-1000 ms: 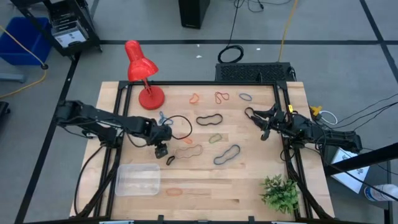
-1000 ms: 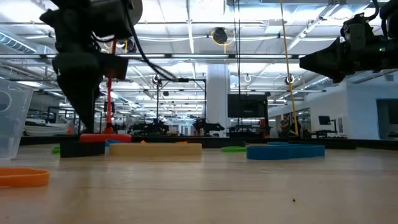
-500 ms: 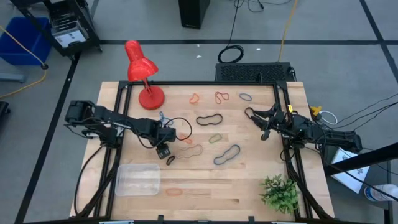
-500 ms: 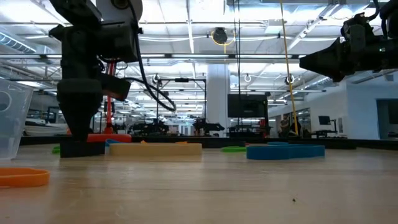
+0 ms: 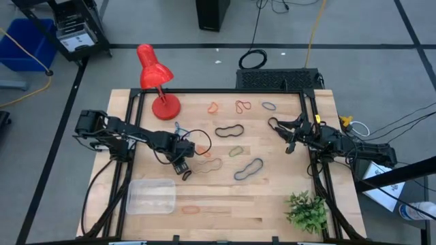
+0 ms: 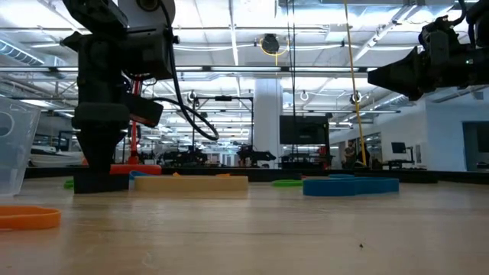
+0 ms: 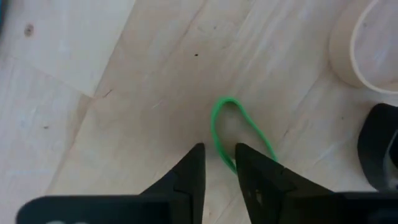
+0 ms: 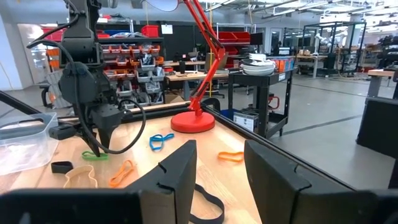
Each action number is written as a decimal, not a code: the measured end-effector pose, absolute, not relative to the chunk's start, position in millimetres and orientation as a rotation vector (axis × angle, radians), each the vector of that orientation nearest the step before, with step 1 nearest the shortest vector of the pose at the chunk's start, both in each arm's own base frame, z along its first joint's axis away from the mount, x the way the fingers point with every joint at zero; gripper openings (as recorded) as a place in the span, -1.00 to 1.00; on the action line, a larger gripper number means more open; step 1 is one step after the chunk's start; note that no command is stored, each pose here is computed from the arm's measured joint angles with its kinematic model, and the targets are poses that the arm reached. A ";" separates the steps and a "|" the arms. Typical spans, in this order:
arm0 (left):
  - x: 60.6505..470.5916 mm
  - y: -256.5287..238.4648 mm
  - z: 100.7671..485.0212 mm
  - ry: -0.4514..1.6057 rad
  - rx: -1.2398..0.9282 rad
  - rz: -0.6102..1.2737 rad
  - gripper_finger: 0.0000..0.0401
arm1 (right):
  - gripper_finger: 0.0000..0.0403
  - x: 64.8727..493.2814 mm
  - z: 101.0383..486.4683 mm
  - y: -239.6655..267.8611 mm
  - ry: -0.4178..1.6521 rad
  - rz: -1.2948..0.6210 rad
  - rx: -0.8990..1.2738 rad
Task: Pick and place rubber bands into bin
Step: Put the left green rubber band into the transparent bin
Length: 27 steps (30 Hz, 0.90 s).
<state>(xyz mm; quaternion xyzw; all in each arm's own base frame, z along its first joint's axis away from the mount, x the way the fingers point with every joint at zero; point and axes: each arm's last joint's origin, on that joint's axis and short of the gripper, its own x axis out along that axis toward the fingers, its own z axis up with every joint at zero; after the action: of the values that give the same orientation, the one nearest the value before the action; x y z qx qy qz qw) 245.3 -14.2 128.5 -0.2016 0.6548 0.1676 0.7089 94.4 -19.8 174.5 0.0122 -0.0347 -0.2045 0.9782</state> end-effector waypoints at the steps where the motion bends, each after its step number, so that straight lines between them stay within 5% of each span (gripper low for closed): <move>1: 244.9 -14.4 129.1 1.452 -0.447 0.366 -0.56 | -0.35 94.4 174.5 -19.8 -0.069 -0.412 0.023; 13: 245.4 -18.1 134.4 1.420 -0.402 0.294 -0.97 | -0.35 94.4 174.4 -19.9 -0.067 -0.413 0.019; 27: 251.0 -21.4 166.0 1.318 -0.298 0.165 -0.98 | -0.35 94.4 174.3 -19.9 -0.066 -0.413 0.019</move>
<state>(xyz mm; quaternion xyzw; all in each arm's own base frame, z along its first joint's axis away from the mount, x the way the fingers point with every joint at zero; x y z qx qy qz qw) 251.0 -21.4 166.0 -0.1378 0.6094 0.0765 0.7771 94.4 -19.9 174.3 0.0093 -0.0329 -0.2049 0.9782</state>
